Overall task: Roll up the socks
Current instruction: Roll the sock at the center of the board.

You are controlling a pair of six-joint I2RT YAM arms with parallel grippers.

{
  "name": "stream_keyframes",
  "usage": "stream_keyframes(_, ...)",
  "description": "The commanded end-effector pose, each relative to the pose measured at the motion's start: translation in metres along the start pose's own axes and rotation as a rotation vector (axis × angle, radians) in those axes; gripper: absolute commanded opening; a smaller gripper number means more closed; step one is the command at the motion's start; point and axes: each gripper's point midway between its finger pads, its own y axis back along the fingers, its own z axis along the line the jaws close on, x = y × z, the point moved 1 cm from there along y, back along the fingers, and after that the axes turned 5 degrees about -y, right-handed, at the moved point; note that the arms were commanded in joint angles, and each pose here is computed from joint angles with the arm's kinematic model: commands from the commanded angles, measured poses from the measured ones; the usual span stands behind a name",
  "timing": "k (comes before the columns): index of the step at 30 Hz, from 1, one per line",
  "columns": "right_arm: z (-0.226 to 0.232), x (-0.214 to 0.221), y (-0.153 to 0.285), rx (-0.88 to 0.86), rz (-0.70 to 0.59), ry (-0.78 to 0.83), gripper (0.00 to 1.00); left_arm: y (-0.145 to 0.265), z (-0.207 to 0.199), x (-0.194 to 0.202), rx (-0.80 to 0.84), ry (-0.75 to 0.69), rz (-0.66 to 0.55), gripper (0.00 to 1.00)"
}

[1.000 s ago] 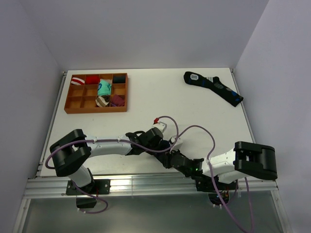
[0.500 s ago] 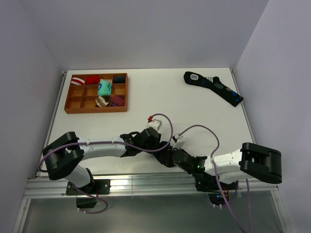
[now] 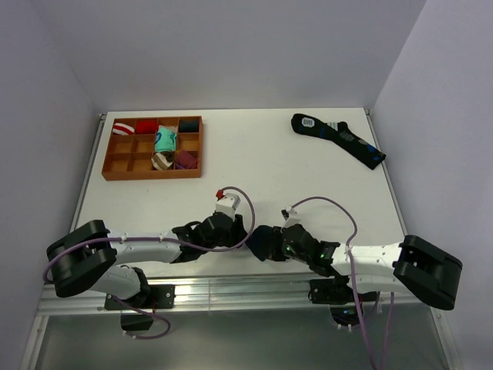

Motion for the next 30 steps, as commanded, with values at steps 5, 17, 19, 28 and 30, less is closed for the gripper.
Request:
stream_keyframes(5,-0.037,0.025,0.014,0.098,0.182,-0.086,0.2,0.007,-0.029,-0.033,0.191,0.042,-0.203,0.52)
stream_keyframes(17,-0.042,0.025,0.015,0.102,0.236,-0.183,0.19,0.004,-0.043,-0.018,0.318,-0.042,-0.233,0.53)
stream_keyframes(19,-0.042,0.024,0.014,0.1,0.241,-0.198,0.18,0.002,-0.041,-0.012,0.318,-0.043,-0.223,0.52)
stream_keyframes(28,-0.045,0.023,0.015,0.099,0.256,-0.226,0.18,-0.003,-0.039,-0.003,0.328,-0.087,-0.219,0.52)
stream_keyframes(30,-0.046,0.023,0.015,0.099,0.257,-0.226,0.18,-0.006,-0.039,0.0,0.329,-0.096,-0.209,0.52)
